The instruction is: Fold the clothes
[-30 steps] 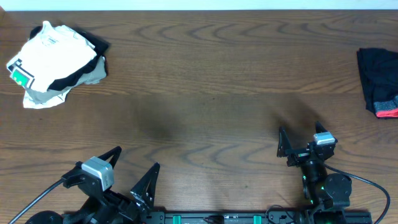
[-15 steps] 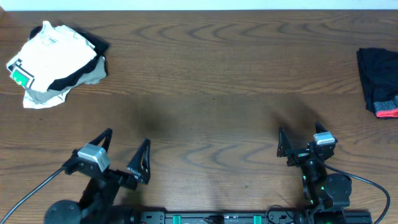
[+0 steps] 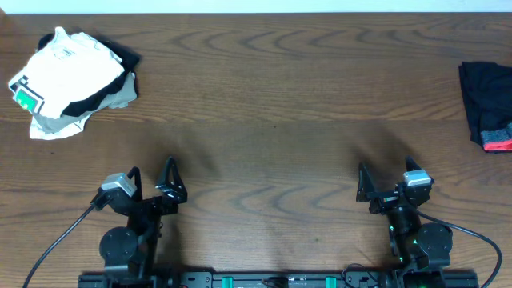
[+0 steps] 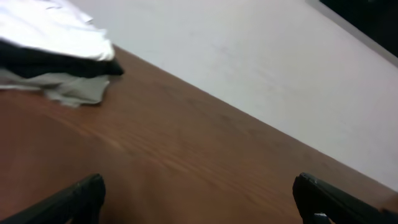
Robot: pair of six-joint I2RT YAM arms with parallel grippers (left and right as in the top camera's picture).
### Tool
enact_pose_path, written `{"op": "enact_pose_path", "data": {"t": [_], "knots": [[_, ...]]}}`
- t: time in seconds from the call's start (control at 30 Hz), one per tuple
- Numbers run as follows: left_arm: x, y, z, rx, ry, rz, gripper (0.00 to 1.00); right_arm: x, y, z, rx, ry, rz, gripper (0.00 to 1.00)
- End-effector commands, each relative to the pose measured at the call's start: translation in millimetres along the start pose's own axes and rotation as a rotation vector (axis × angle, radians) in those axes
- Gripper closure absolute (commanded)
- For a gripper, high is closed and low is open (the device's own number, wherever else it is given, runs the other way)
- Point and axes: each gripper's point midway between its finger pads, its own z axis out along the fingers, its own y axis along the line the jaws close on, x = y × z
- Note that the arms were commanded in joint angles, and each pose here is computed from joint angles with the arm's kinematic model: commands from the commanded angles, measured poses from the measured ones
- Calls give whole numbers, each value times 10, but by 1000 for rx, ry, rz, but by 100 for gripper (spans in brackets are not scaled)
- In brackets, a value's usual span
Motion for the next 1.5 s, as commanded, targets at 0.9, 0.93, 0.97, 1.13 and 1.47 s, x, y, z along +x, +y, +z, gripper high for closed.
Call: {"op": "enact_pose_path", "data": {"t": [0.9,0.93,0.97,1.13,1.47], "knots": [[337,418,179,-111,-14,205,2,4,-25,-3,12,-1,-14,1],[338,418,179,-110,-14,205,2,4,-25,-3,12,-1,-14,1],[337,417,179,-110,-15,205,2,4,-25,-3,12,-1,-14,1],[339,418,179,-111,-14,205,2,4,-25,-3,12,-1,-14,1],[342,420,180,-111,-12,205,2,4,-25,-3,12,-1,-14,1]]}}
